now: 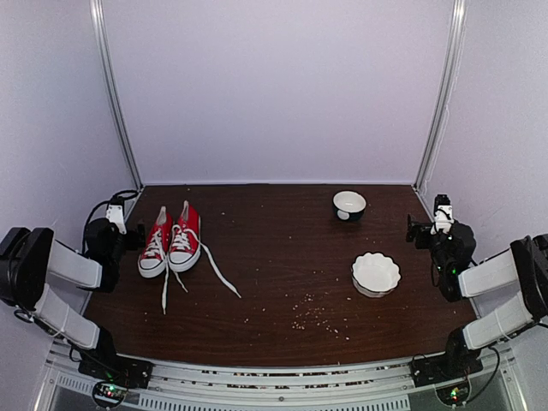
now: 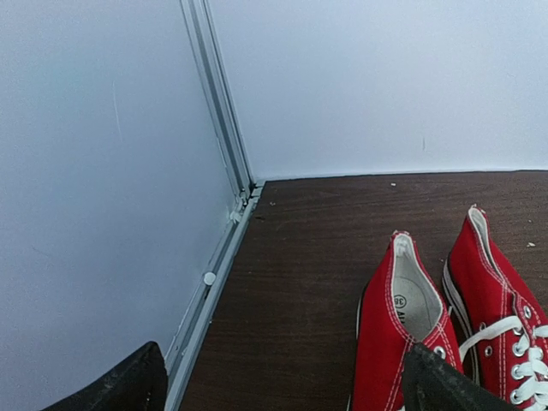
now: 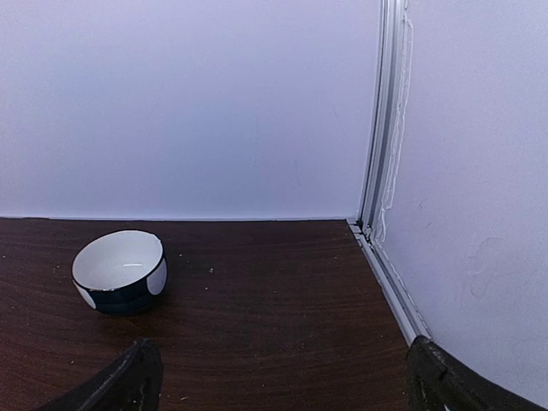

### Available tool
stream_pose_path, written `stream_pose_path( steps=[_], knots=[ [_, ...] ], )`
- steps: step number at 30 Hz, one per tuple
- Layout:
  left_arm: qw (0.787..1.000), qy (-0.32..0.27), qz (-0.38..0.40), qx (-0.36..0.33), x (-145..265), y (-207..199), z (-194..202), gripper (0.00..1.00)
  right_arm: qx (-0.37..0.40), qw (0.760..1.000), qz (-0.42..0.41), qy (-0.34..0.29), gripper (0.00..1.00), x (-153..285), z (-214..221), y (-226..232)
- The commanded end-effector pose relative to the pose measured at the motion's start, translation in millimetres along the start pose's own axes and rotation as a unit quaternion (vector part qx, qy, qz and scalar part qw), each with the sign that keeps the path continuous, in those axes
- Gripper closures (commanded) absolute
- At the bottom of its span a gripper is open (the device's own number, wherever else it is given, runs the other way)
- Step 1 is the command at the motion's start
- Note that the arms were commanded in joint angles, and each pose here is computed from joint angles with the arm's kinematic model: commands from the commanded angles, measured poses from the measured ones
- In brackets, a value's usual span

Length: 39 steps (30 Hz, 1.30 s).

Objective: Tie the shoes
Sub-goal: Move the shoe to the center of the board.

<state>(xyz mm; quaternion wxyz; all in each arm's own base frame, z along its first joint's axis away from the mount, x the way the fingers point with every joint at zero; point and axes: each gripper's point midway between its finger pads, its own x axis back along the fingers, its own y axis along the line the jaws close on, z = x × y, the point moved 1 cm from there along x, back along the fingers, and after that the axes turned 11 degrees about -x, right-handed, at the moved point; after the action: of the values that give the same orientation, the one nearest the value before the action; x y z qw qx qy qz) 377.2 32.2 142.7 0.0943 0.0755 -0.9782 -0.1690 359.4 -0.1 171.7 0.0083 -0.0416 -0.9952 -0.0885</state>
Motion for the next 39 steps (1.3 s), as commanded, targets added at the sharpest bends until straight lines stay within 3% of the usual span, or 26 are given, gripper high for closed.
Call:
stream_pose_path(
  steps=[1,11,15,19,25,29,31,39],
  knots=[
    [1.0,-0.023,0.006,-0.006,0,2,-12,0.02,-0.003,1.0,0.013,-0.002,0.0,-2,-2,-3],
    [0.999,-0.032,0.013,-0.015,1,3,-23,0.02,-0.007,1.0,0.017,0.007,0.0,-8,-12,-4],
    [0.998,-0.032,-0.053,0.006,18,29,-45,0.02,-0.031,0.998,0.055,0.002,0.0,-6,-37,-11],
    [0.992,-0.113,-0.015,0.052,38,22,-93,0.04,-0.083,0.993,-0.054,-0.058,0.03,7,-89,26],
    [0.995,-0.013,0.095,0.039,0,-36,-125,0.09,-0.109,0.979,-0.153,-0.084,0.09,27,-186,85],
    [0.987,0.044,0.142,0.053,-34,-69,-130,0.16,-0.115,0.975,-0.163,-0.094,0.12,39,-241,109],
    [0.982,0.075,0.171,0.039,-48,-93,-125,0.17,-0.103,0.979,-0.16,-0.074,0.13,39,-244,119],
    [0.952,0.188,0.238,0.038,-94,-156,-69,0.21,-0.049,0.992,-0.107,0.047,0.14,10,-174,141]
  ],
)
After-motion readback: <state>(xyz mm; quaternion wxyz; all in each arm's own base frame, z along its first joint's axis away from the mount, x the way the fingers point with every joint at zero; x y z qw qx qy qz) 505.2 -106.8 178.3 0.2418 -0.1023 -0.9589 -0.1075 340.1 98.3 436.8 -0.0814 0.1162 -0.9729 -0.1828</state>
